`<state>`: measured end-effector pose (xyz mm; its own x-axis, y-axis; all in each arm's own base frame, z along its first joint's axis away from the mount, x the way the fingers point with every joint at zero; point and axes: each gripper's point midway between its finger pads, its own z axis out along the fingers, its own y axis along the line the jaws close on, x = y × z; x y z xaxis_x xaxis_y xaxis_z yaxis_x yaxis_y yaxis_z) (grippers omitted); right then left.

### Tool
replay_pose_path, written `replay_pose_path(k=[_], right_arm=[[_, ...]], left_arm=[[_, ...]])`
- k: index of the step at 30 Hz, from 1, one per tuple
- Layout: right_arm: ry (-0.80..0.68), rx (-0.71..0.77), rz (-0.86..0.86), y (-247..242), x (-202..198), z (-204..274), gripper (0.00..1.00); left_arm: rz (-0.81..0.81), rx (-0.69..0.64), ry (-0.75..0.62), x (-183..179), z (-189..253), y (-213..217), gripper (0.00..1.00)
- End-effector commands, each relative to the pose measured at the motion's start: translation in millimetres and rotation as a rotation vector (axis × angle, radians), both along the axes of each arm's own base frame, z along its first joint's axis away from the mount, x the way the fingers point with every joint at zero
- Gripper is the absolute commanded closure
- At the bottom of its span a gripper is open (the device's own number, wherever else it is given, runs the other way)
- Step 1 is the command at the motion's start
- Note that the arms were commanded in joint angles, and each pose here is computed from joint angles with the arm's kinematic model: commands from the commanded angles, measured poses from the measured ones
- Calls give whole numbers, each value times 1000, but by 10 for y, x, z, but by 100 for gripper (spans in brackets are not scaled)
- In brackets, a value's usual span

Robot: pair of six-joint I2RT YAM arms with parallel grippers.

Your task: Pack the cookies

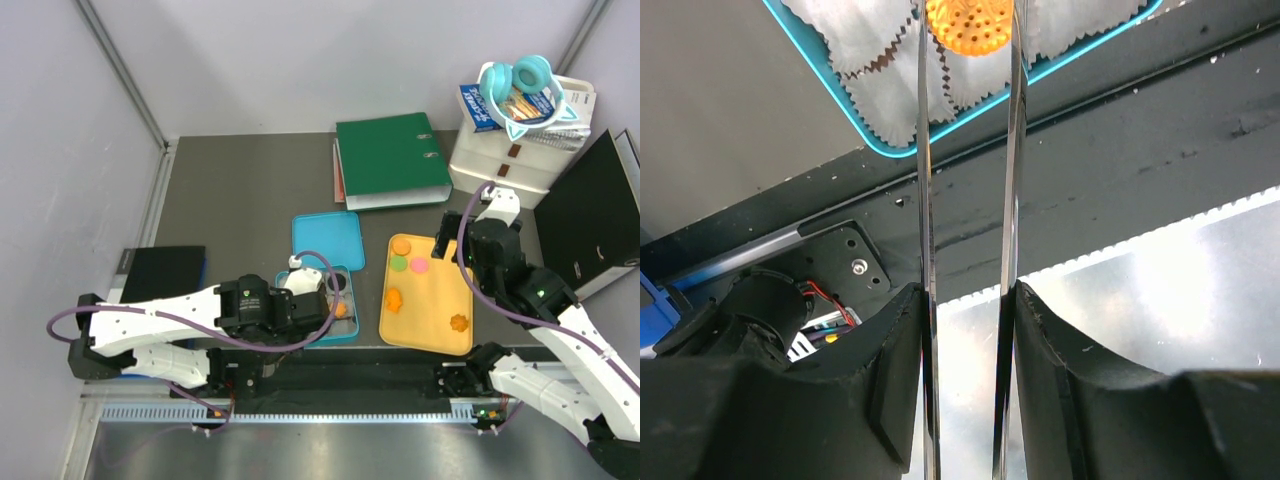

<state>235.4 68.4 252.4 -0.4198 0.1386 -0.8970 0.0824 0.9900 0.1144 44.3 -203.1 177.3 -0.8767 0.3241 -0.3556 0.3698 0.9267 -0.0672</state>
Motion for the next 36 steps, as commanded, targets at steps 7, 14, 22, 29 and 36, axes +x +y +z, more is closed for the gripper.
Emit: replay_pose_path(k=[7, 14, 22, 29, 36], right_arm=[[-22, 23, 9, 37, 6, 64, 1], [-20, 23, 10, 44, 13, 55, 1], [-22, 19, 12, 48, 19, 71, 1], [-22, 19, 12, 49, 21, 67, 1], [-20, 19, 15, 58, 23, 67, 1]], left_arm=[[29, 79, -29, 21, 75, 313, 88], [28, 77, -30, 20, 89, 323, 79], [22, 65, -29, 13, 137, 322, 76], [7, 50, 2, -46, 161, 326, 75], [-7, 55, 35, -117, 122, 363, 72]])
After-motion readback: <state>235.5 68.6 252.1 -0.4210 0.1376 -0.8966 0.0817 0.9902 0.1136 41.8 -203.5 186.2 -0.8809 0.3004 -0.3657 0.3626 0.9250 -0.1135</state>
